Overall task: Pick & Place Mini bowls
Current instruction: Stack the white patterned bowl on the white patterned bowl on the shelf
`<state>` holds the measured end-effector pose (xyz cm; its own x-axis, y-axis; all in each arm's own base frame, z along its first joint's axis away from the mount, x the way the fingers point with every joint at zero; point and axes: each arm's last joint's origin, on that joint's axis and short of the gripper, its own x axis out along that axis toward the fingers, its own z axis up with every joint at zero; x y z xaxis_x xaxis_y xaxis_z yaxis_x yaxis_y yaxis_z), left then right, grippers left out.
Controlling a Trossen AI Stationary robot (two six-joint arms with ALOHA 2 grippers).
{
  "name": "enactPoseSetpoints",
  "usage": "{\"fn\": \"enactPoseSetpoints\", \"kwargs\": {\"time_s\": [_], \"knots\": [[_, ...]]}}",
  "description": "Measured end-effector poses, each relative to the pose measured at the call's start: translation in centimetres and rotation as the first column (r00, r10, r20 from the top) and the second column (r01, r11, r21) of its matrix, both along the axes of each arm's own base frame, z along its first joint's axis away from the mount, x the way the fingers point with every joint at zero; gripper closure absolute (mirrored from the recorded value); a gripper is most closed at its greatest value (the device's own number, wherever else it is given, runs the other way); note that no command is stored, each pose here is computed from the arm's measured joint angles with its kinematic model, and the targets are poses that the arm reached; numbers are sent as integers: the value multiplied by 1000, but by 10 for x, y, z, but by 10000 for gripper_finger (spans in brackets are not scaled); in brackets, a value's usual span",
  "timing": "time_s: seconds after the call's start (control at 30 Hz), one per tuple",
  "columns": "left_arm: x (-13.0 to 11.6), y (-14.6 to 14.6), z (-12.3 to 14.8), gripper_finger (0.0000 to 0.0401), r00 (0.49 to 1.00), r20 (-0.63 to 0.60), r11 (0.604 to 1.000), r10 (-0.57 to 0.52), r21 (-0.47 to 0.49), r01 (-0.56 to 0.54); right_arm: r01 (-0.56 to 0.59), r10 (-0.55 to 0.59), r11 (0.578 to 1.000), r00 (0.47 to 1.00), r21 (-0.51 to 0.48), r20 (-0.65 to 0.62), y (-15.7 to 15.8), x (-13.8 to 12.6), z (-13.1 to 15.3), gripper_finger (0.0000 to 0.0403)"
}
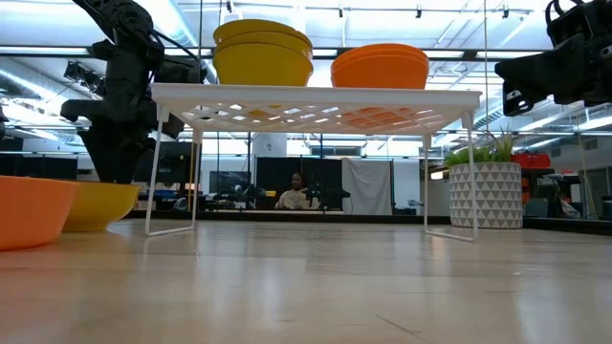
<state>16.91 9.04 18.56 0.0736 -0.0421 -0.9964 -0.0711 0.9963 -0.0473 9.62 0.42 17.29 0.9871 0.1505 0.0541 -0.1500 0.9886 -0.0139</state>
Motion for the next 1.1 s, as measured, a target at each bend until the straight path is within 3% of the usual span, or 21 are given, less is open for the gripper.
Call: {"fn": "enactPoseSetpoints", "kwargs": {"time_s": [0.77,1.1], "knots": [[6,3,-8,209,1000,-15,1000,-3,-8,3,0,0,1000,1000,0,0,0,0,0,376],[5,3,-8,323,1000,-17,1000,-3,-22,2,0,0,1000,1000,0,0,0,0,0,376]]}}
